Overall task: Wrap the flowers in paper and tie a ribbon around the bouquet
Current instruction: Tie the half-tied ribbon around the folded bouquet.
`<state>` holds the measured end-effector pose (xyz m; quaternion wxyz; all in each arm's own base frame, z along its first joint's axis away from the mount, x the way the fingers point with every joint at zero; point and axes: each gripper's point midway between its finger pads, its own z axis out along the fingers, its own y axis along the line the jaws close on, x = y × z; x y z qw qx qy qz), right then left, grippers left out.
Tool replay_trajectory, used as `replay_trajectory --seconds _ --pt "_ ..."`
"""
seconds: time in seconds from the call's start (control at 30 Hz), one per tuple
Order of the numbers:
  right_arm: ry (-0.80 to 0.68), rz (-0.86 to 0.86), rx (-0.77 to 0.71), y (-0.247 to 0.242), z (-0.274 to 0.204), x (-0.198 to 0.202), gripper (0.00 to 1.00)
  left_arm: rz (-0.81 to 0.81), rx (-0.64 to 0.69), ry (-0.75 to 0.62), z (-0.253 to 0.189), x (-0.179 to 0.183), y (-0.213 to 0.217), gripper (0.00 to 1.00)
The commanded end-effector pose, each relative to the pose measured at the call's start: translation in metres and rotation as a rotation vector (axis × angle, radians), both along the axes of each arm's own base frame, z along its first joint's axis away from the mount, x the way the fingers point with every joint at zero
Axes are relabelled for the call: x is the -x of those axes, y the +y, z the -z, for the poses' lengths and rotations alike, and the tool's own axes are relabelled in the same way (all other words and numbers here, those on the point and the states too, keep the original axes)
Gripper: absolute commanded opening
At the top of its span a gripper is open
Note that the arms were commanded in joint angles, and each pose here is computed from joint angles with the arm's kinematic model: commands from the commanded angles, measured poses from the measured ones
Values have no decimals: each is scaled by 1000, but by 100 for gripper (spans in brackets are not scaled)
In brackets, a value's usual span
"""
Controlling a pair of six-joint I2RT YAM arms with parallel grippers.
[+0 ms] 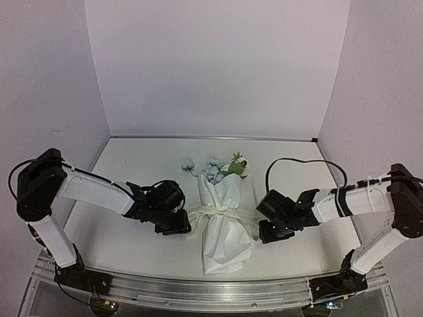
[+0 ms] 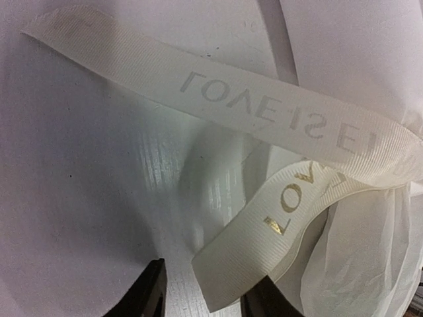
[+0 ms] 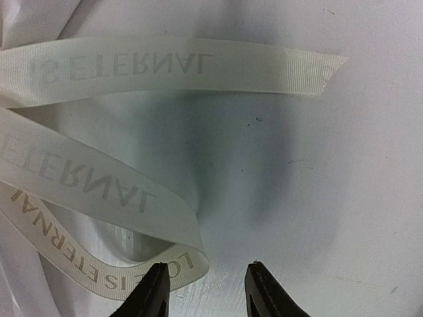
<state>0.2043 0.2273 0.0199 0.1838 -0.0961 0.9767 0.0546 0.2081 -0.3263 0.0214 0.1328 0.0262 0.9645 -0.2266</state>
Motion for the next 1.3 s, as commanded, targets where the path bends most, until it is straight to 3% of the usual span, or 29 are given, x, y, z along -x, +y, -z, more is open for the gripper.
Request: replay_trajectory --seconds 0.0,0.2,0.53,0.8,1.27 --pt "-38 57 19 0 1 -9 38 -29 -13 -45 -7 -11 -4 26" --pt "-39 74 17 3 5 -12 27 -44 -34 -72 -9 -16 1 1" --pt "-60 86 -14 13 3 -20 0 -56 -57 -99 -14 -23 12 0" --pt "-126 13 188 -17 -28 -26 0 -67 -122 -154 -23 -40 46 0" --pt "-141 -33 348 -41 -37 -30 0 -131 -142 -160 -23 -55 86 0"
